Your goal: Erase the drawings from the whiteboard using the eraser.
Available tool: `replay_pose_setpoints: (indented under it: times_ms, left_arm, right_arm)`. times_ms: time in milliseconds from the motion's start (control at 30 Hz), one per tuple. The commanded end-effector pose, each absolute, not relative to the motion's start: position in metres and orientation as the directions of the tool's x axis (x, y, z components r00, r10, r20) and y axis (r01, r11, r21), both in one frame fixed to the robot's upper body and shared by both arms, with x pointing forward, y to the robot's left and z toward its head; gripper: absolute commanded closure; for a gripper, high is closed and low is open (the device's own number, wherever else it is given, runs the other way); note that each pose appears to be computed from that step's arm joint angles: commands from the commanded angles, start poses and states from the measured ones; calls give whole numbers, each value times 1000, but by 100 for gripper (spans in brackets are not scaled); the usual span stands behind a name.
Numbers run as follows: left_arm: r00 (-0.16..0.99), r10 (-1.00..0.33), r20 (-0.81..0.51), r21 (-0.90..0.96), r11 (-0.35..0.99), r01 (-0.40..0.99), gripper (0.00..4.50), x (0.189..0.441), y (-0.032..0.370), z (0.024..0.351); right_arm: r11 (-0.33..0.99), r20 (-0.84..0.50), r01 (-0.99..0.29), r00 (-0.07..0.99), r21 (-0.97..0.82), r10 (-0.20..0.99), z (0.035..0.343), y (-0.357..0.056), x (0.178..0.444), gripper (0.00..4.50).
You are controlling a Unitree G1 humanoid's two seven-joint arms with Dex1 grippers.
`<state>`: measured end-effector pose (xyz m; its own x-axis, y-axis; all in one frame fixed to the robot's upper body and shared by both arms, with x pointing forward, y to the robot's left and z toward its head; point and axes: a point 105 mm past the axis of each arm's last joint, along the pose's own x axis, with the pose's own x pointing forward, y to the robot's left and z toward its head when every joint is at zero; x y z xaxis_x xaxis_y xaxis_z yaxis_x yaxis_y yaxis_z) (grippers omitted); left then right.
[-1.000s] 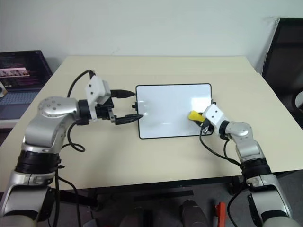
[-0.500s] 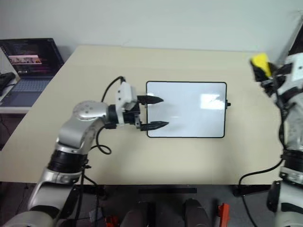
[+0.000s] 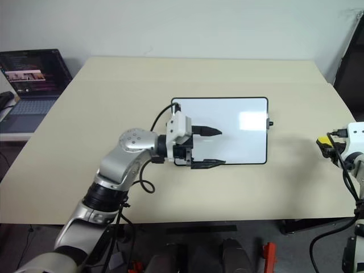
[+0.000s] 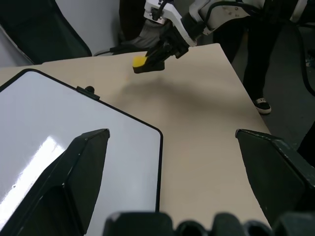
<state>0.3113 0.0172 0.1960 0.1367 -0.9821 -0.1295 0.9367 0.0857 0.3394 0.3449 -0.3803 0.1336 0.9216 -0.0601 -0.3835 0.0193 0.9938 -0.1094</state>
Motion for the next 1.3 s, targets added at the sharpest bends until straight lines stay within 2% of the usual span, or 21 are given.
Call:
replay_pose_setpoints:
  times_ms: [33,100,300,400,433,500,600,667,733,833,900,967,1167,1300]
  left_arm:
    - [138,-984,-115,372,86,924,0,308,19,204]
    - [144,-983,-117,372,91,924,0,309,20,204]
    - [164,-980,-116,373,110,921,0,311,22,205]
    - [191,-976,-102,379,139,915,0,314,26,209]
    - [218,-972,-84,383,171,908,0,318,31,213]
    - [305,-952,-12,394,276,877,0,329,45,228]
    - [509,-844,172,364,534,763,0,355,79,260]
    - [692,-667,278,297,744,598,0,379,118,274]
    - [818,-490,300,248,869,429,0,395,153,272]
    - [919,-297,259,246,940,235,0,409,188,250]
    - [945,-220,241,238,957,162,0,413,203,235]
    - [967,-159,197,206,971,118,0,416,208,206]
    - [991,-73,113,151,987,55,0,428,200,153]
    - [993,-80,92,154,986,65,0,435,186,134]
  right_arm:
    - [993,-359,-17,933,-119,-27,142,-379,347,330]
    - [992,-380,-32,925,-119,-16,137,-376,348,330]
    - [994,-378,-16,925,-112,-28,136,-375,354,124]
    - [993,-355,-18,934,-121,-26,147,-374,356,16]
    - [991,-327,-21,945,-131,-23,157,-373,357,4]
    - [992,-221,-36,975,-120,9,184,-362,361,4]
    - [996,-4,-48,999,-79,48,217,-341,369,4]
    - [999,67,-25,997,-32,27,212,-329,377,4]
    - [1000,101,-22,995,-6,23,200,-316,384,4]
    - [1000,107,-17,994,6,16,177,-302,392,4]
    - [1000,102,-20,995,-5,21,165,-293,396,4]
    - [999,105,10,994,30,-13,154,-293,399,4]
    - [998,100,49,994,48,-53,136,-290,408,4]
    - [996,98,76,992,56,-81,131,-294,412,4]
